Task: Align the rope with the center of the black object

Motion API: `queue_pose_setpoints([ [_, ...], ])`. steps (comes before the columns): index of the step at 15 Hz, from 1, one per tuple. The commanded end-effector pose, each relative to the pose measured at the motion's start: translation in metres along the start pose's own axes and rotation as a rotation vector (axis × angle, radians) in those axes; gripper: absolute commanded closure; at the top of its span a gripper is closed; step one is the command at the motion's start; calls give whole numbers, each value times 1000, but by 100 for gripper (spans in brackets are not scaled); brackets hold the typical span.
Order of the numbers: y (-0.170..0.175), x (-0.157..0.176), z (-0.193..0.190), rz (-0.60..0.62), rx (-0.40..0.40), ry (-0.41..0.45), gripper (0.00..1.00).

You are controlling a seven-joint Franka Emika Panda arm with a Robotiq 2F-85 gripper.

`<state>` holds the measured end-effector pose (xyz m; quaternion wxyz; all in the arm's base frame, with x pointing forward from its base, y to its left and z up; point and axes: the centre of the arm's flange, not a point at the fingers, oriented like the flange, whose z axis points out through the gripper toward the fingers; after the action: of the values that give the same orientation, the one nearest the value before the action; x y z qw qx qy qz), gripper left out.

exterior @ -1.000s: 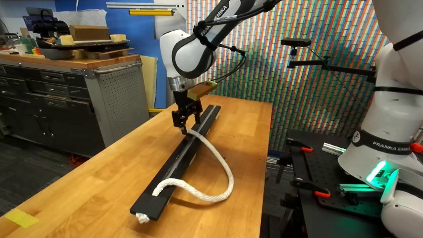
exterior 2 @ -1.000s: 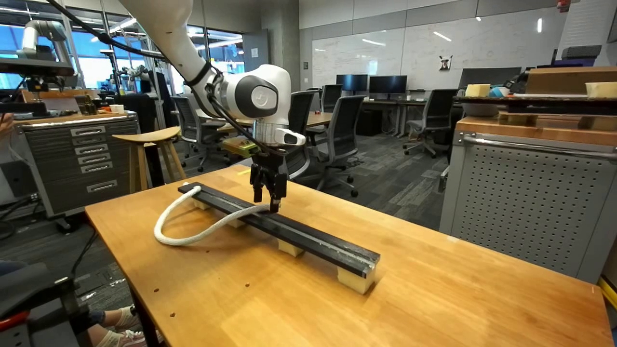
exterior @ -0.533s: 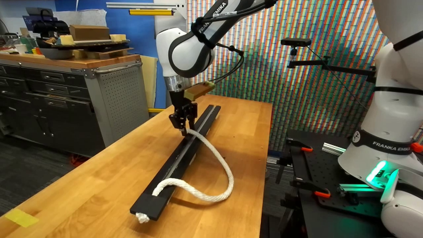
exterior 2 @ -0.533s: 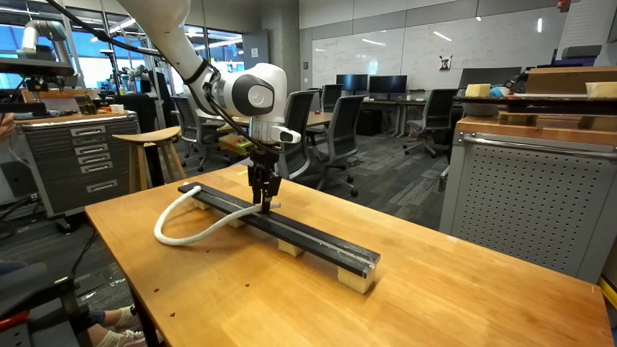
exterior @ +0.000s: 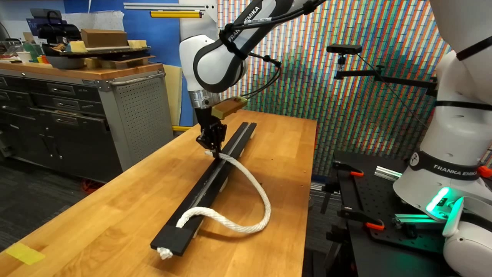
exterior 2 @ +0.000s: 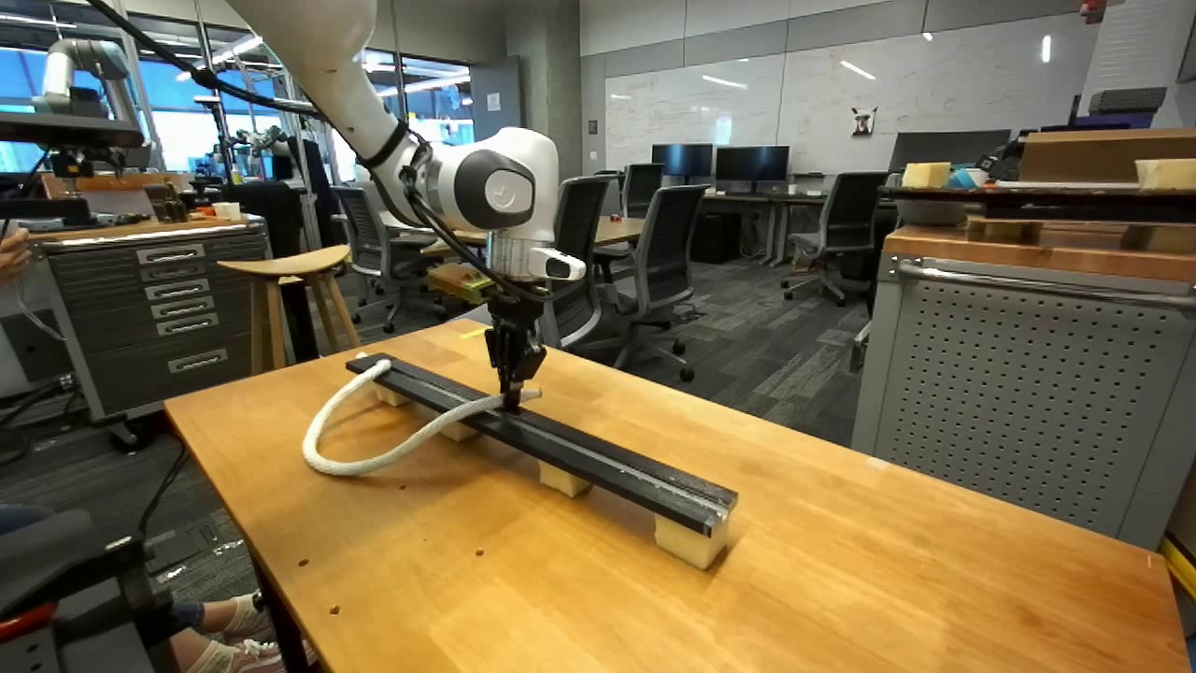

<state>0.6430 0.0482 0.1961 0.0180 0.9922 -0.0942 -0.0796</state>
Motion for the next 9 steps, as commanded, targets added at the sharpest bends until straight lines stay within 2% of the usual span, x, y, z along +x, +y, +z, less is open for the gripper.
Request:
queue_pose_setpoints([
  [1,12,8,-5,37,15,17,97],
  [9,82,-5,-23,169,19,73,97],
])
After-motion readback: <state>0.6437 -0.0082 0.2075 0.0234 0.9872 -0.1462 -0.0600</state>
